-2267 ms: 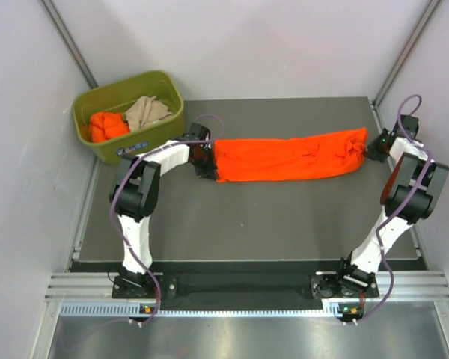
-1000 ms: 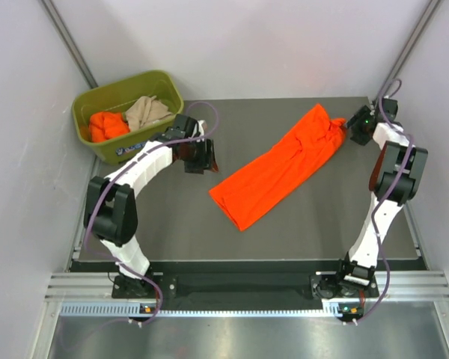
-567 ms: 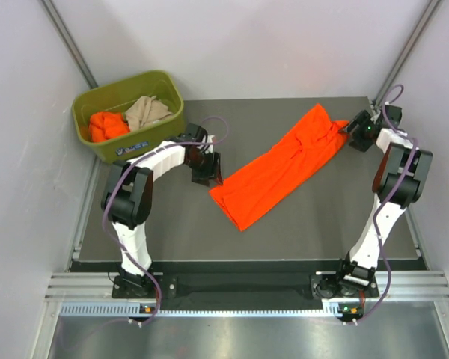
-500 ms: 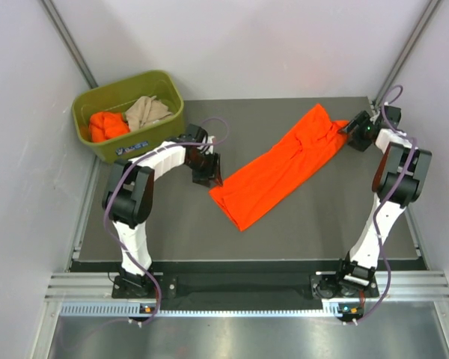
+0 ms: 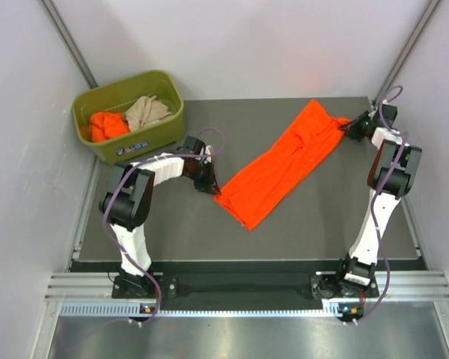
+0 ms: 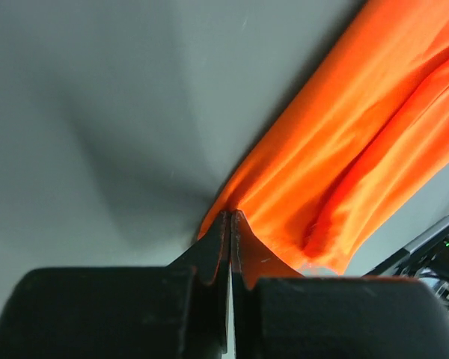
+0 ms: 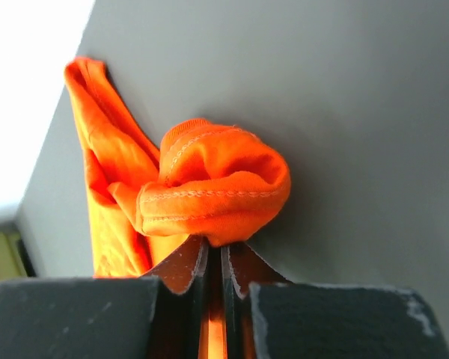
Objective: Fold and stack the t-shirts
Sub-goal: Fold the tshirt
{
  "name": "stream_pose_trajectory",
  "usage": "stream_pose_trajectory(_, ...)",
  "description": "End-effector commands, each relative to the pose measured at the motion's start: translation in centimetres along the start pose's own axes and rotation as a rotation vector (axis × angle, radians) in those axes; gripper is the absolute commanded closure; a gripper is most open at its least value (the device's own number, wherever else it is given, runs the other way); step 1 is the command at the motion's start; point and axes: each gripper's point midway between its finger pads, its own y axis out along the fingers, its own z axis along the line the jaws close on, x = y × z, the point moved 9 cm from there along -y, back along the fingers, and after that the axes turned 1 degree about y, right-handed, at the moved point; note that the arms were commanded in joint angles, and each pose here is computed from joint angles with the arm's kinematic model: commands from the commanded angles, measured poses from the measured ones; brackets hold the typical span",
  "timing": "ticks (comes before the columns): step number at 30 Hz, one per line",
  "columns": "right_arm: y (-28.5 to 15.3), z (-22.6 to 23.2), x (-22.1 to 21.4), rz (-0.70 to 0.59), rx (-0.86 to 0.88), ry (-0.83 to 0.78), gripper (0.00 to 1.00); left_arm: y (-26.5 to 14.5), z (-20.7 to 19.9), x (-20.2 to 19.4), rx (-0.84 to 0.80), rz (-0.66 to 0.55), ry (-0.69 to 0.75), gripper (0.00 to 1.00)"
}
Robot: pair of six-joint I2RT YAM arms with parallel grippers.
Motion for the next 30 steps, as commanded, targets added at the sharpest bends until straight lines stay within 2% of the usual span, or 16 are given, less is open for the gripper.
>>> stream_pose_trajectory(1,0.9,2.8,3.0,-0.113,0.109,-0.044,1.0,-0.4,1.2,-3.0,0.122,0.04,-0.088,1.0)
stream_pose_trajectory(7,4.1,5.3,2.6,-0.082,0.195,-0.052,1.0,-1.9,0.2,-5.7,0.128,0.028,-0.111,1.0)
stream_pose_trajectory(9,4.8,5.6,1.7,-0.059,0.197,-0.043,0.96,-2.1,-0.3,-5.8,0.125,0.026,-0.104,1.0)
stream_pose_trajectory(10,4.8,5.6,1.5,-0.055,0.195,-0.035,0.92,-2.1,-0.5,-5.8,0.124,0.027,-0.099,1.0)
stream_pose_trajectory(11,4.4,6.0,1.6,-0.054,0.196,-0.037,0.78,-2.2,-0.8,-5.4,0.122,0.017,-0.095,1.0)
stream_pose_trajectory(13,3.9,5.4,1.0,-0.017,0.15,-0.02,0.65,-2.4,-1.1,-4.7,0.137,0.005,-0.081,0.99)
stream_pose_trajectory(14,2.8,5.9,1.4,-0.019,0.14,-0.034,0.54,-2.5,-1.6,-3.6,0.134,-0.015,-0.054,0.96)
stream_pose_trajectory(19,-2.3,5.2,1.9,0.016,-0.033,-0.093,0.34,-3.6,-2.9,-0.7,0.175,-0.046,0.023,0.78)
stream_pose_trajectory(20,-4.8,5.4,2.4,0.025,-0.076,-0.102,0.29,-4.2,-3.3,-0.1,0.178,-0.059,0.044,0.73)
stream_pose_trajectory(22,-7.0,4.7,1.9,0.048,-0.153,-0.1,0.25,-5.0,-3.9,0.2,0.156,-0.087,0.068,0.64)
stream_pose_trajectory(23,-9.3,5.8,1.8,0.052,-0.167,-0.135,0.22,-5.2,-4.2,0.4,0.116,-0.104,0.094,0.49)
stream_pose_trajectory(24,-10.1,5.1,0.5,0.088,-0.2,-0.136,0.21,-5.4,-4.5,0.4,0.094,-0.111,0.109,0.45)
stream_pose_trajectory(26,-13.3,6.4,-0.3,0.068,-0.213,-0.174,0.18,-5.7,-5.1,0.5,0.019,-0.115,0.151,0.4)
stream_pose_trajectory(28,-14.7,5.2,-3.5,0.134,-0.248,-0.151,0.17,-5.5,-5.3,0.5,-0.007,-0.102,0.17,0.39)
stream_pose_trajectory(29,-16.8,6.4,-4.2,0.111,-0.231,-0.157,0.17,-5.4,-5.2,0.6,-0.011,-0.096,0.179,0.4)
stream_pose_trajectory(30,-17.2,5.3,-6.8,0.169,-0.235,-0.133,0.21,-5.2,-5.1,0.5,-0.017,-0.089,0.181,0.4)
